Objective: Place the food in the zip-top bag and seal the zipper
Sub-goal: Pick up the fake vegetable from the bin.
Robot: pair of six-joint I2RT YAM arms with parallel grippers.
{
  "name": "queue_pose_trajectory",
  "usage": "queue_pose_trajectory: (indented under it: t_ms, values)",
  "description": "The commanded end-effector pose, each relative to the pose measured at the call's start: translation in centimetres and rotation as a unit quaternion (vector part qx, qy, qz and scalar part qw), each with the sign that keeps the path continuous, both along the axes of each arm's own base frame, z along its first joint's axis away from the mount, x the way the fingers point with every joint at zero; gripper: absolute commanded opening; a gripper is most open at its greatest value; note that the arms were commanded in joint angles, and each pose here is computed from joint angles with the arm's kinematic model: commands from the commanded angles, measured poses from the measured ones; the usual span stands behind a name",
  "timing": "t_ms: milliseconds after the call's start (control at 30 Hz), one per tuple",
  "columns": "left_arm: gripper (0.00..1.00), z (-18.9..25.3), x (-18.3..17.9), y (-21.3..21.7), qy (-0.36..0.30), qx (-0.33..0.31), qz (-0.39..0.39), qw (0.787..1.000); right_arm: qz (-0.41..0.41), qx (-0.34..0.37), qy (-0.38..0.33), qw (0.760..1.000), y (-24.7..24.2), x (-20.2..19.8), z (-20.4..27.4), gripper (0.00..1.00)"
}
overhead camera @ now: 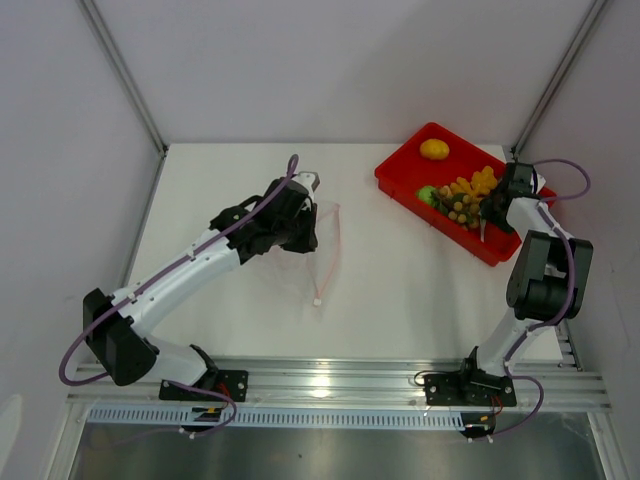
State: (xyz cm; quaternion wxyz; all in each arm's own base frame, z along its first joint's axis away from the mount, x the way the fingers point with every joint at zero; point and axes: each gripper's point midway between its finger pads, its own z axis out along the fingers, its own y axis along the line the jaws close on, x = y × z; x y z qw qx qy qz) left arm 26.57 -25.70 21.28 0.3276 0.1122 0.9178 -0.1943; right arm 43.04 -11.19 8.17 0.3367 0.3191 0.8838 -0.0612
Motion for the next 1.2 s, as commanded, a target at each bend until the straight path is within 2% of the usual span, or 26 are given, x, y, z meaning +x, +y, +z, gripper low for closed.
queue_pose_trajectory:
  t_ms: [0,400,767,900,933,1167]
  values:
    - [0.01,0.9,0.2,-0.6,-0.012,-0.023,-0.013,1.0,0.021,-0.035,-0.005,0.999,-1.1,1.2,0.0,0.56]
    - [0.01,0.9,0.2,-0.8,-0.008,-0.027,-0.015,0.999,0.065,-0.002,-0.004,0.998,0.4,1.9,-3.0,0.5]
    - [0.01,1.3,0.4,-0.9,-0.01,-0.024,-0.02,0.999,0.061,0.005,0.02,0.998,0.4,2.0,-5.7,0.32]
    - [0.01,0.8,0.2,-0.8,-0.004,-0.023,-0.019,1.0,0.063,-0.013,0.001,0.998,0.3,2.4,-3.1,0.16]
    - [0.01,0.6,0.1,-0.8,-0.003,-0.022,-0.019,1.0,0.06,-0.019,-0.003,0.998,0.1,2.4,-2.4,0.02]
    - [0.01,0.6,-0.4,-0.8,0.003,-0.028,-0.025,0.999,0.036,-0.062,-0.064,0.995,-0.9,2.0,6.3,0.0]
